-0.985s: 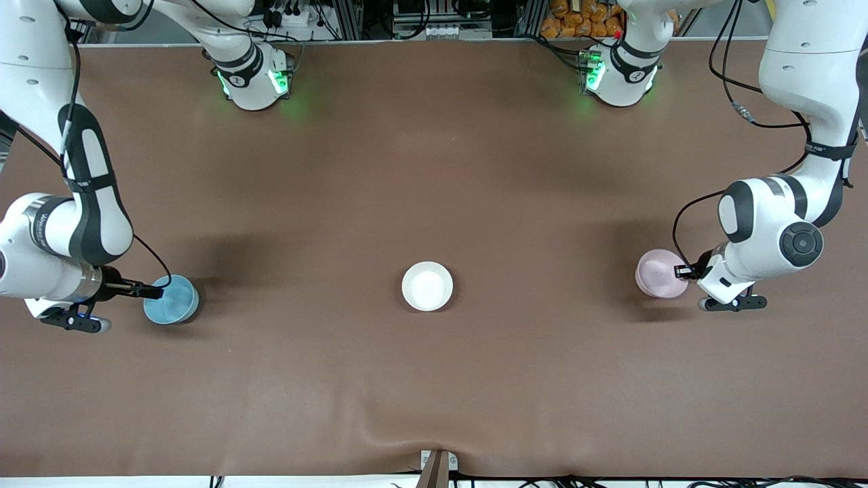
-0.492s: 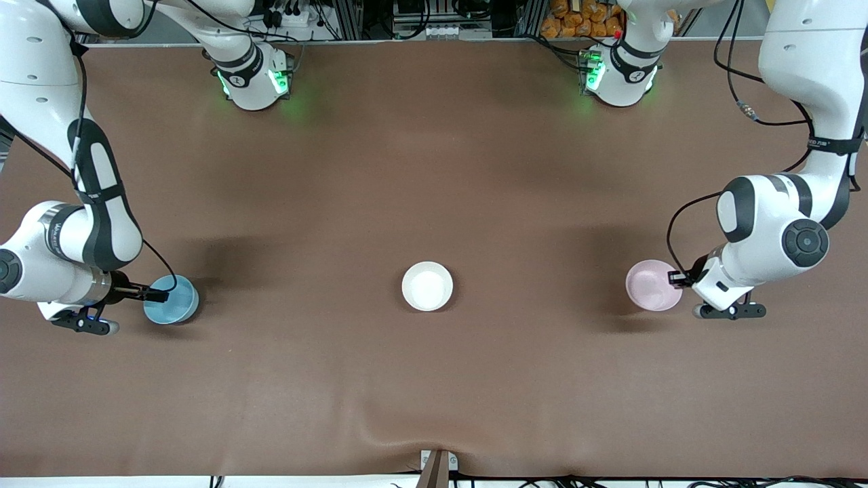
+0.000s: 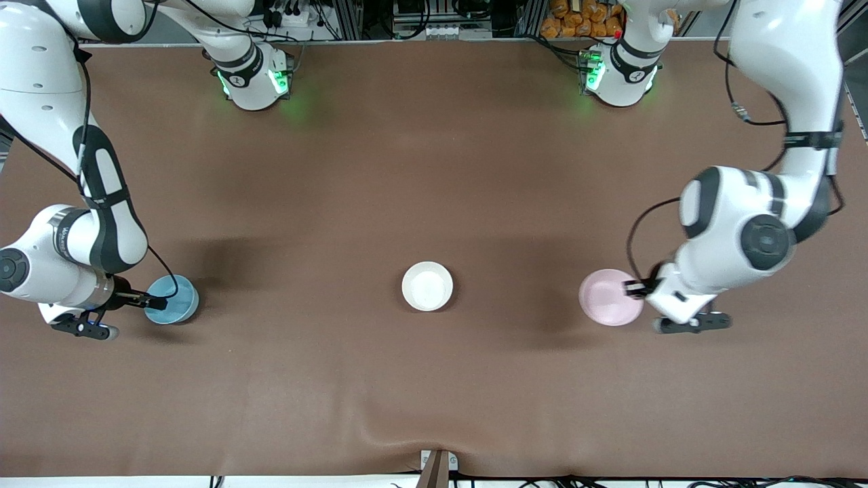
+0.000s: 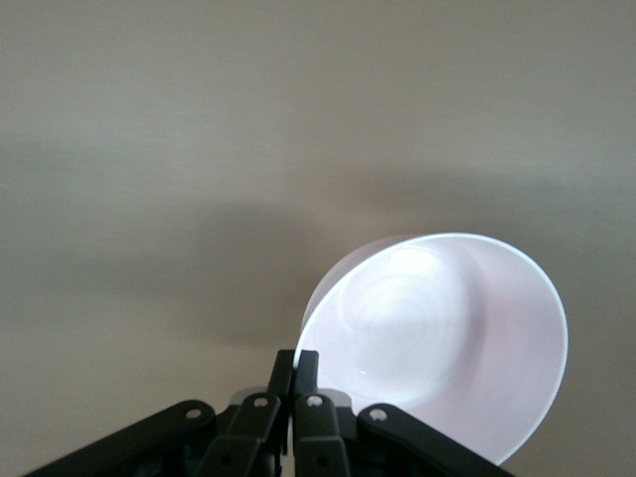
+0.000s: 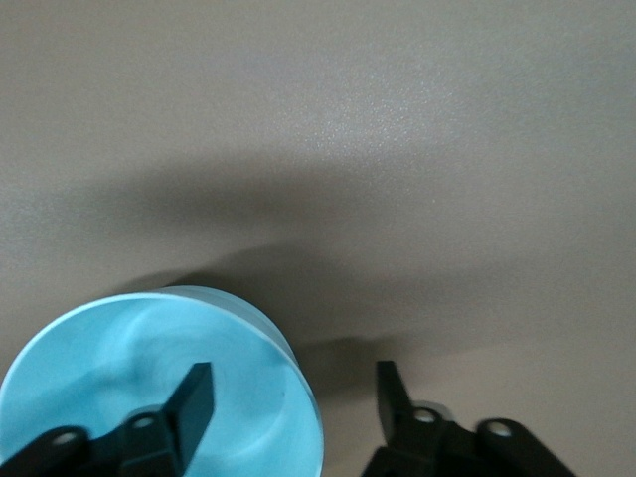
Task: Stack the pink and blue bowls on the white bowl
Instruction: 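Carry the pink bowl onto the white bowl with the left gripper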
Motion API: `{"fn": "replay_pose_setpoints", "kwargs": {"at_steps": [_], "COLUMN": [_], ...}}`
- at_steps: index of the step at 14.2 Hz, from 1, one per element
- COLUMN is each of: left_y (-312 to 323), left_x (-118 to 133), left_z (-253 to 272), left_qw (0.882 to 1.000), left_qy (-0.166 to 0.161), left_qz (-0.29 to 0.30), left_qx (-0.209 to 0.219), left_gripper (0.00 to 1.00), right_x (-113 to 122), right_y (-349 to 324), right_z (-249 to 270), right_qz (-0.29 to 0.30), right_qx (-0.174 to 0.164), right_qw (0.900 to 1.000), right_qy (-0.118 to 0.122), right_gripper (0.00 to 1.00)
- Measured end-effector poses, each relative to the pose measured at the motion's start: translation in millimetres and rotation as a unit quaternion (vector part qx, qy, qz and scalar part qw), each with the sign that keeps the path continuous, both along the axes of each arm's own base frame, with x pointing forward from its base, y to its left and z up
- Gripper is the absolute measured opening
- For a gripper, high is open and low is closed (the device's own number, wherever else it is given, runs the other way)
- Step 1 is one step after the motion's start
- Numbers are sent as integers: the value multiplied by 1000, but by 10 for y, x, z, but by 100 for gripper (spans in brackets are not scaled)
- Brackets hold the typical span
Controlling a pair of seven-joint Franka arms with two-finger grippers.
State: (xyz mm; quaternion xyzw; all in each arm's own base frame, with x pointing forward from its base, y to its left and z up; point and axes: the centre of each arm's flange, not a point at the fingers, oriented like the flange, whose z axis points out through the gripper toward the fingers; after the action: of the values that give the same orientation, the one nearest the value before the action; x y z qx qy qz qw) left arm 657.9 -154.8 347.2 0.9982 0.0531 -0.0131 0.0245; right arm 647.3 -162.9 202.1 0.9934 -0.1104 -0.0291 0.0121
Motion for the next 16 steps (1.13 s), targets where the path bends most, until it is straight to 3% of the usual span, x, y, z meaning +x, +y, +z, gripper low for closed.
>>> {"fn": "replay_pose_setpoints", "kwargs": {"at_steps": [6,10,16], "left_y": [-1385,-2162,-2918], "left_x": [-249,-433,-657], "left_z": [-72,-26,-331], "left_qw": [999,999,998], "left_qy": [9,0,-25], "left_qz": [38,42,26], "left_qx": [-23,-33,-59], "left_gripper": [3,3,3], "right_x": [7,47,100], "right_y": [13,37,51], "right_z": [-2,78,362], "right_qz": [-1,9,20], "right_qx": [3,5,7], "right_qw": [1000,1000,1000], "right_qy": [-1,-5,-12], "right_gripper": [8,3,3]}}
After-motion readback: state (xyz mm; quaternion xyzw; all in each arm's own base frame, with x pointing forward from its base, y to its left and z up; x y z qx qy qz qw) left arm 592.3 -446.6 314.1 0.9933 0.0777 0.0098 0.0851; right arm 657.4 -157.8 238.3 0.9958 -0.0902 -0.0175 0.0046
